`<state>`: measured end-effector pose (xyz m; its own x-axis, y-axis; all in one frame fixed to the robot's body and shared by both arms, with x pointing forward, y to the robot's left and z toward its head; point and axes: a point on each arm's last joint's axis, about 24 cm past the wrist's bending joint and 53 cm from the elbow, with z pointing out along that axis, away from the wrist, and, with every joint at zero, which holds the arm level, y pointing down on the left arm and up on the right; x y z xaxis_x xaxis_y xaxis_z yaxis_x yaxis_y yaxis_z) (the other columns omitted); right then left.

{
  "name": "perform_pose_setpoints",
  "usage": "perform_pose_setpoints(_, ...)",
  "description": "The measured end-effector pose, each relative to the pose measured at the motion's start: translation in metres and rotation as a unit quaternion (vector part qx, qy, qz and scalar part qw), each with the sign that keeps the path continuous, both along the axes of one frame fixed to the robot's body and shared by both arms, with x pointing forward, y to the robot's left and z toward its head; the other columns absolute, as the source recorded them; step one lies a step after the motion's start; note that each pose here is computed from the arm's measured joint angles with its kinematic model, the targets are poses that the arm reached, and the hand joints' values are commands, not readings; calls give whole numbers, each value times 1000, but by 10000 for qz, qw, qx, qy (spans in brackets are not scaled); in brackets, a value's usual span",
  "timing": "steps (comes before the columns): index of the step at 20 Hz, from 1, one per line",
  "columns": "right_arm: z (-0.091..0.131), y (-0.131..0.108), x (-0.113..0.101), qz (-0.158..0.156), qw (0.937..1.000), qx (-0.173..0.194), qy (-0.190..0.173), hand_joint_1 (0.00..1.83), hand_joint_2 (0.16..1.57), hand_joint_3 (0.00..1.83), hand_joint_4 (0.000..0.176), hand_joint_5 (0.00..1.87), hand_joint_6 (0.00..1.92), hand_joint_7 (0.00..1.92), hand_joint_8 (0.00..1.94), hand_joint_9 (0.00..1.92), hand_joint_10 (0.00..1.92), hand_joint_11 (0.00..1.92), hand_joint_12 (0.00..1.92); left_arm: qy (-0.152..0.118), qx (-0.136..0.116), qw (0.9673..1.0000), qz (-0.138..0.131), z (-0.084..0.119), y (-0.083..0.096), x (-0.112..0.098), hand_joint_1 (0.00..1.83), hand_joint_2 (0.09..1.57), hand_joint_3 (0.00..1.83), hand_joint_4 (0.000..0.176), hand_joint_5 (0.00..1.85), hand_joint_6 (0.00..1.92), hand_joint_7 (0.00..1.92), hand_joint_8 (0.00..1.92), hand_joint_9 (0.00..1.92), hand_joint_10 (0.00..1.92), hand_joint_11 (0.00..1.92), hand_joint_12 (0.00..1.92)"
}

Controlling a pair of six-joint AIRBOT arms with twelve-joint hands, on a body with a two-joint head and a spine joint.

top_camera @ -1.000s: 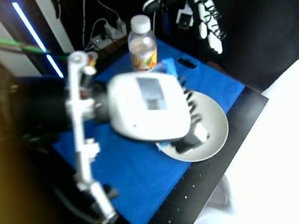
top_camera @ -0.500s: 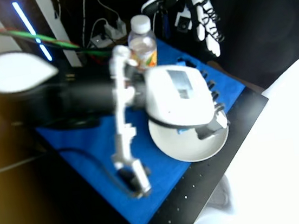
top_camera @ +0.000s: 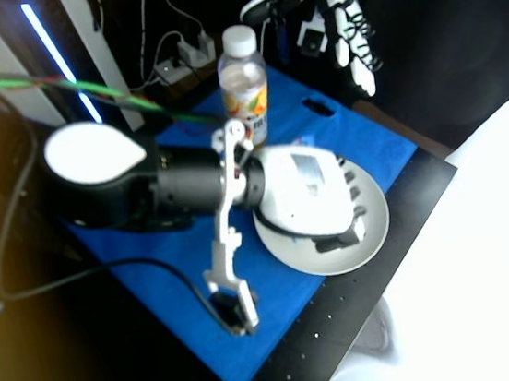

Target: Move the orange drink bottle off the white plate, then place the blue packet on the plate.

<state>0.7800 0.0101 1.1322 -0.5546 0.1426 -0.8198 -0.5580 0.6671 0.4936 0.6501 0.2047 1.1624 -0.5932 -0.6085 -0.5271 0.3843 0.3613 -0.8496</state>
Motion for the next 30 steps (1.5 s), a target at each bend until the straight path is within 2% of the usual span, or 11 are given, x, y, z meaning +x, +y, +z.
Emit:
perform_pose_setpoints(4, -7, 1, -2, -3, 10000, 1, 69, 1269, 1103, 0, 0, 1126, 468, 969, 1240, 912, 1035, 731, 1541, 1, -9, 10000, -1, 0, 0, 0, 606, 607, 6, 176, 0, 0, 0, 0, 0, 0, 0, 0)
perform_pose_setpoints(5, -7, 1, -2, 2, 10000, 3, 71, 1261, 1098, 14, 0, 971, 792, 1056, 1053, 939, 767, 703, 1302, 8, -22, 10000, -2, 0, 0, 0, 608, 608, 6, 176, 0, 0, 0, 0, 0, 0, 0, 0)
perform_pose_setpoints(6, -6, 1, -2, -2, 10000, 11, 72, 1259, 1124, 6, 0, 874, 908, 1046, 1088, 984, 744, 723, 1411, 6, -22, 10000, -5, 0, 0, 0, 620, 607, 5, 176, 0, 0, 0, 0, 0, 0, 0, 0)
perform_pose_setpoints(8, -7, 1, -2, -8, 10000, 4, 71, 1059, 908, 0, 0, 658, 71, 972, 321, 873, 675, 579, 1511, 4, -25, 10000, -5, 1, 0, 0, 595, 608, 4, 176, 0, 0, 0, 0, 0, 0, 0, 0)
perform_pose_setpoints(12, -6, 1, -2, -14, 10000, 39, 87, 954, 797, 0, 65, 384, 0, 640, 0, 682, 33, 340, 972, -2, -34, 10000, -11, 1, 0, 0, 589, 599, 0, 176, 0, 0, 0, 0, 0, 0, 0, 0)
perform_pose_setpoints(18, -5, 1, -2, -22, 9999, 66, 100, 847, 637, 0, 176, 129, 0, 270, 1, 244, 0, 1, 822, -26, -61, 10000, -13, 3, -1, 0, 598, 602, 1, 176, 0, 0, 0, 0, 0, 0, 0, 0)
perform_pose_setpoints(19, -5, 1, -2, -17, 9999, 72, 105, 847, 637, 0, 176, 129, 0, 270, 1, 244, 0, 1, 822, -24, -60, 10000, -12, 3, -1, 0, 598, 602, 1, 176, 0, 0, 0, 0, 0, 0, 0, 0)
perform_pose_setpoints(20, -4, 0, -2, -20, 9999, 101, 120, 827, 627, 0, 176, 105, 0, 324, 1, 363, 33, 0, 1229, -24, -60, 10000, -12, 3, -1, 0, 594, 597, 0, 176, 0, 0, 0, 0, 0, 0, 0, 0)
perform_pose_setpoints(23, 2, -8, -2, -71, 9993, 295, 214, 845, 644, 2, 172, 29, 7, 171, 4, 207, 8, 0, 571, -23, -80, 10000, -2, 3, -1, 1, 617, 582, 0, 176, 0, 0, 0, 0, 0, 0, 0, 0)
perform_pose_setpoints(24, 5, -13, -1, -117, 9989, 389, 255, 830, 653, 2, 151, 20, 3, 179, 4, 206, 7, 0, 491, -17, -97, 10000, 11, 3, -1, 2, 622, 583, 0, 176, 0, 0, 0, 0, 0, 0, 0, 0)
perform_pose_setpoints(30, 56, -60, -9, -298, 9910, 1300, 129, 694, 554, 0, 176, 0, 0, 39, 2, 56, 3, 0, 319, -154, -259, 9994, 184, 14, 7, 8, 588, 695, 11, 176, 0, 0, 0, 0, 0, 0, 0, 0)
